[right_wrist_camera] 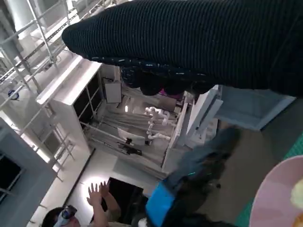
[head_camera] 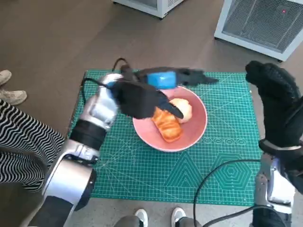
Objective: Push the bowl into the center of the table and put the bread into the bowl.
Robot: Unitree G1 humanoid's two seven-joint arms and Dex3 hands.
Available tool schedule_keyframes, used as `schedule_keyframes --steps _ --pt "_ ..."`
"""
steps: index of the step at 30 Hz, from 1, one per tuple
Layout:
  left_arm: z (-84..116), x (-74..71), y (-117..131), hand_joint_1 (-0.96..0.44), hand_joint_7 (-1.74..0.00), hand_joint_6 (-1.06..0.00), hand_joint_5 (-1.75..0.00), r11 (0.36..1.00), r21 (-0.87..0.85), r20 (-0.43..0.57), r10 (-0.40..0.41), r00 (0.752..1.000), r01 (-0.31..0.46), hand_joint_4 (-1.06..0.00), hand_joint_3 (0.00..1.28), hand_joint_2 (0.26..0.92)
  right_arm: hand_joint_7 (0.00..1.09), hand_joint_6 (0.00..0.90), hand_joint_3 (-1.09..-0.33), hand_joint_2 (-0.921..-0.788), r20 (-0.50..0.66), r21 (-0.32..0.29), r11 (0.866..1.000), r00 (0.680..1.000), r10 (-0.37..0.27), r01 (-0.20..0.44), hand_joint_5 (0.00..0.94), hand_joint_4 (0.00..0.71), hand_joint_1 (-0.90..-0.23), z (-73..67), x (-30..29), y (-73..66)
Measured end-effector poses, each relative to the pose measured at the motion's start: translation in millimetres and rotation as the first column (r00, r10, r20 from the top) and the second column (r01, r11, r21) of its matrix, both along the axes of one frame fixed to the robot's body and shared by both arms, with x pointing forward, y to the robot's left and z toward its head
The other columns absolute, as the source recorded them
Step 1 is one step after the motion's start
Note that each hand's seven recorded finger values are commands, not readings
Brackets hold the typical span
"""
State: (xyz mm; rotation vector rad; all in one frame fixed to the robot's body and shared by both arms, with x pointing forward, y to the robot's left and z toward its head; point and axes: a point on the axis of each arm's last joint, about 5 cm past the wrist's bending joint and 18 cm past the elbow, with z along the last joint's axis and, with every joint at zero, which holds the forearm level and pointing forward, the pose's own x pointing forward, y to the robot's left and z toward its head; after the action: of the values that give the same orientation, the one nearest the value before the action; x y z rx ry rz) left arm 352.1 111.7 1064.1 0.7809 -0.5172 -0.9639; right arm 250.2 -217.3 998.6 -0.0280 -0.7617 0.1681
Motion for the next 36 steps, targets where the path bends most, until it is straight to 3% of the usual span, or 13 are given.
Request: schedule_keyframes --steps 4,5,11,13,14,18,23,31,36 --pt "1 -0.3 8 -0.79 -0.01 -0.18 0.00 1.000 -0.018 0.007 0.012 1.000 -0.012 0.00 0.25 0.921 0.53 0.016 -0.715 -0.921 -0.001 -0.002 1.000 1.000 0.000 0.000 0.002 0.125 -0.705 0.3 0.1 -0.3" --pt "1 -0.6 10 -0.79 -0.02 -0.20 -0.01 0.999 -0.030 0.006 0.012 1.000 -0.011 -0.02 0.34 0.921 0.53 0.016 -0.716 -0.921 0.000 -0.002 1.000 1.000 0.001 -0.001 0.002 0.126 -0.694 0.7 0.4 0.0" --pt "-11 -7.9 35 -0.79 -0.04 -0.24 -0.03 0.937 -0.349 -0.023 -0.006 1.000 -0.002 -0.06 0.50 0.921 0.53 0.018 -0.716 -0.921 0.026 0.005 1.000 1.000 0.005 -0.005 0.003 0.128 -0.682 7.9 4.0 3.2" --pt "-17 -13.0 41 -0.77 -0.37 -0.10 -0.08 0.880 -0.474 -0.037 -0.005 0.999 -0.013 -0.05 0.55 0.921 0.53 0.019 -0.717 -0.921 0.035 0.008 1.000 0.999 0.003 -0.003 0.004 0.130 -0.682 11.1 5.4 4.8" --pt "-19 -15.8 42 -0.77 -0.42 -0.08 -0.09 0.846 -0.532 -0.042 -0.006 0.999 -0.017 -0.05 0.56 0.921 0.53 0.020 -0.717 -0.921 0.038 0.009 1.000 0.999 0.001 -0.002 0.004 0.130 -0.682 12.3 6.1 5.6" --pt "-28 -27.3 43 -0.74 -0.55 -0.02 -0.12 0.717 -0.696 -0.083 -0.014 0.996 -0.048 -0.02 0.52 0.921 0.54 0.027 -0.712 -0.921 0.050 0.004 1.000 0.999 0.001 -0.001 0.006 0.137 -0.705 18.1 9.9 11.9" --pt "-40 -42.4 42 -0.75 -0.53 0.00 -0.13 0.565 -0.816 -0.147 -0.002 0.989 -0.120 -0.02 0.44 0.921 0.54 0.035 -0.693 -0.921 0.054 0.002 1.000 0.998 0.026 -0.026 0.007 0.141 -0.718 26.2 18.5 25.8" --pt "-50 -47.0 51 -0.79 -0.44 0.00 -0.12 0.519 -0.835 -0.176 0.064 0.982 -0.184 -0.03 0.40 0.921 0.55 0.046 -0.687 -0.921 0.046 -0.007 0.999 0.998 0.041 -0.041 0.007 0.143 -0.716 31.3 27.5 33.2" --pt "-53 -48.0 54 -0.80 -0.41 0.00 -0.10 0.515 -0.834 -0.184 0.073 0.980 -0.195 -0.03 0.38 0.921 0.55 0.045 -0.690 -0.921 0.037 -0.008 0.999 0.999 0.039 -0.039 0.006 0.143 -0.714 30.9 29.4 32.7"
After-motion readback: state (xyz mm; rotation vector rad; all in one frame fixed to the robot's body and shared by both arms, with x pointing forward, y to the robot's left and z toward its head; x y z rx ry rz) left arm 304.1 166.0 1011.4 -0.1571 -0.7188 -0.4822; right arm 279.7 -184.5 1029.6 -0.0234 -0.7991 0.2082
